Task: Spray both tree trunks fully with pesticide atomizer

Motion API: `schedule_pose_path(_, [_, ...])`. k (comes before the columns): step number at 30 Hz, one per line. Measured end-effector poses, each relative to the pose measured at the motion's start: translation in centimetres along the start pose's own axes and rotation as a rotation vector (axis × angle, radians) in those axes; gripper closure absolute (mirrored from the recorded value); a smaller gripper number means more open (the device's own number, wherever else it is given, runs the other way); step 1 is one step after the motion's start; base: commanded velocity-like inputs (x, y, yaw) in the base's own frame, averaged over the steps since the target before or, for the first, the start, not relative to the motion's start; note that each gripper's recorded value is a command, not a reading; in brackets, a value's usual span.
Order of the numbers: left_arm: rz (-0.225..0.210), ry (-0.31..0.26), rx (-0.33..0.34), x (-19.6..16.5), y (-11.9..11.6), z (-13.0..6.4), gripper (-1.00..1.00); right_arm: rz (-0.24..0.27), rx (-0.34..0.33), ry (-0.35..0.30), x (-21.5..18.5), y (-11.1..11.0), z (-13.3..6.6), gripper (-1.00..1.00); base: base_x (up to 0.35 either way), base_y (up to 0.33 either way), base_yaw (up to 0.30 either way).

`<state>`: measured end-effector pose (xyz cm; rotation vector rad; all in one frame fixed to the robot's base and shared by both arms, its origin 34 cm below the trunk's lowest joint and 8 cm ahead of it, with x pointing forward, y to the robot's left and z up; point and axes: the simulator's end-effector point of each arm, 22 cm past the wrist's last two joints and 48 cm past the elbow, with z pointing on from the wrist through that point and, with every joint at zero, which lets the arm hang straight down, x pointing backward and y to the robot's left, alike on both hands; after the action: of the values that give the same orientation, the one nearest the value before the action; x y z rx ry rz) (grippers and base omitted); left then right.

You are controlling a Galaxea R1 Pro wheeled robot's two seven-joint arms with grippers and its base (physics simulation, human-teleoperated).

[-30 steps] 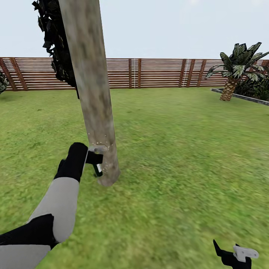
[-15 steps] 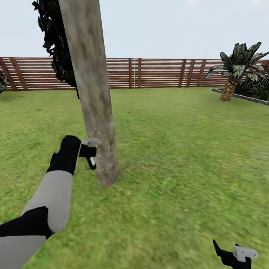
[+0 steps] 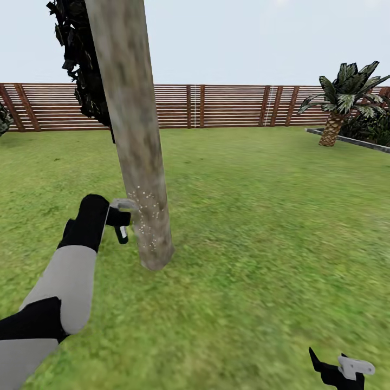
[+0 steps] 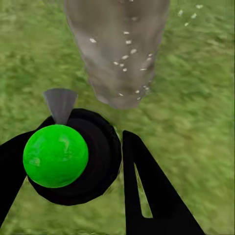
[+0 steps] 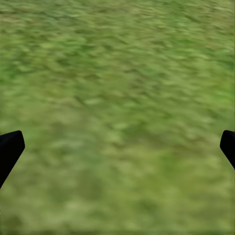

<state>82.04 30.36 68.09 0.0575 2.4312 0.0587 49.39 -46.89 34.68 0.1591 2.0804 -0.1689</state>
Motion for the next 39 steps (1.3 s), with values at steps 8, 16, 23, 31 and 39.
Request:
schedule_pose_path(8, [0.009, 0.100, 0.012, 6.9, -0.3, 3.0, 1.00, 0.000, 0.000, 0.000, 0.0, 0.0, 0.0, -1.00, 0.000, 0.000, 0.000])
schedule_pose_path(16, [0.057, 0.166, 0.010, 16.7, -0.2, 6.2, 1.00, 0.000, -0.001, 0.002, 0.1, 0.0, 0.0, -1.00, 0.019, 0.012, 0.000])
schedule_pose_path(23, [0.050, 0.161, 0.009, 16.4, -0.1, 6.0, 1.00, 0.000, -0.001, 0.001, 0.1, 0.0, 0.0, -1.00, 0.254, 0.194, 0.000])
schedule_pose_path(31, [-0.018, -0.049, -0.025, 1.1, 1.0, -1.0, 1.00, -0.001, -0.001, 0.000, 0.0, 0.0, 0.0, -1.00, 0.011, 0.007, 0.000])
schedule_pose_path(39, [0.001, 0.014, 0.067, 2.8, -1.0, 0.5, 1.00, -0.001, -0.001, 0.001, 0.1, 0.0, 0.0, -1.00, 0.000, 0.000, 0.000])
